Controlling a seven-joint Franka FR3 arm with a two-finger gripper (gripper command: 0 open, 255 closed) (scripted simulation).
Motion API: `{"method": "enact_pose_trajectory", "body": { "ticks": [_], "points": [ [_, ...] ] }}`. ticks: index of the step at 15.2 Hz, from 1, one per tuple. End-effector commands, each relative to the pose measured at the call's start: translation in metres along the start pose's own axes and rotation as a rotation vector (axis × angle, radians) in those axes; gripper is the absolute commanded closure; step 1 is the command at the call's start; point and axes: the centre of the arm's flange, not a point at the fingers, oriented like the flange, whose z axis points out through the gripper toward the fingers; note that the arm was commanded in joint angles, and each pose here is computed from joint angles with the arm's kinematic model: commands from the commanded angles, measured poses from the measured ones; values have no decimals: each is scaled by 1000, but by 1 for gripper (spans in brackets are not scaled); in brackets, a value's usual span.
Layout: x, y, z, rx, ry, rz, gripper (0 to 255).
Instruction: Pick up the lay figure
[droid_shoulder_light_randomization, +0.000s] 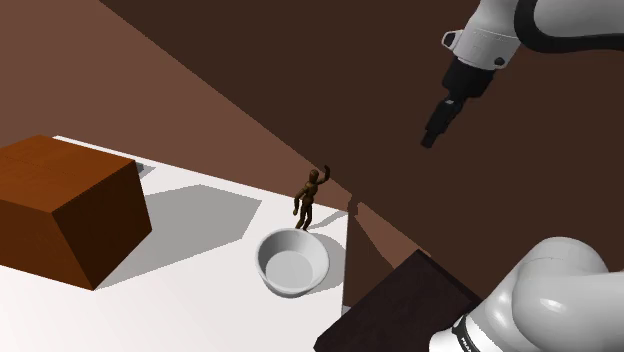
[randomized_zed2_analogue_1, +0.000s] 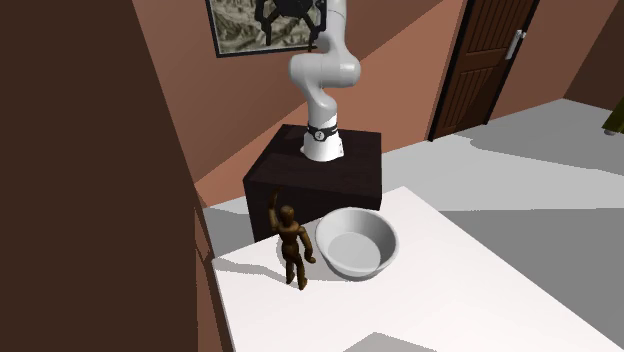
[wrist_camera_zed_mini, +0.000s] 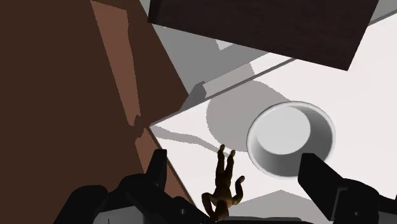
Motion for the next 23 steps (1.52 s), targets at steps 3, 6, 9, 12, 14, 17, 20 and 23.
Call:
{"method": "enact_pose_trajectory", "body": {
  "ticks": [3, 6, 9, 12, 14, 17, 20, 23],
  "points": [
    [21, -4, 16, 1, -8, 11, 0],
    [54, -9, 42, 2, -20, 27, 0],
    [85, -14, 67, 3, -33, 43, 0],
    [117, -19, 93, 4, -45, 59, 0],
    [138, -22, 110, 5, -53, 70, 0],
    [169, -25, 137, 6, -65, 86, 0],
    [200, -28, 164, 7, -77, 102, 0],
    [231, -31, 191, 8, -90, 118, 0]
  ]
}}
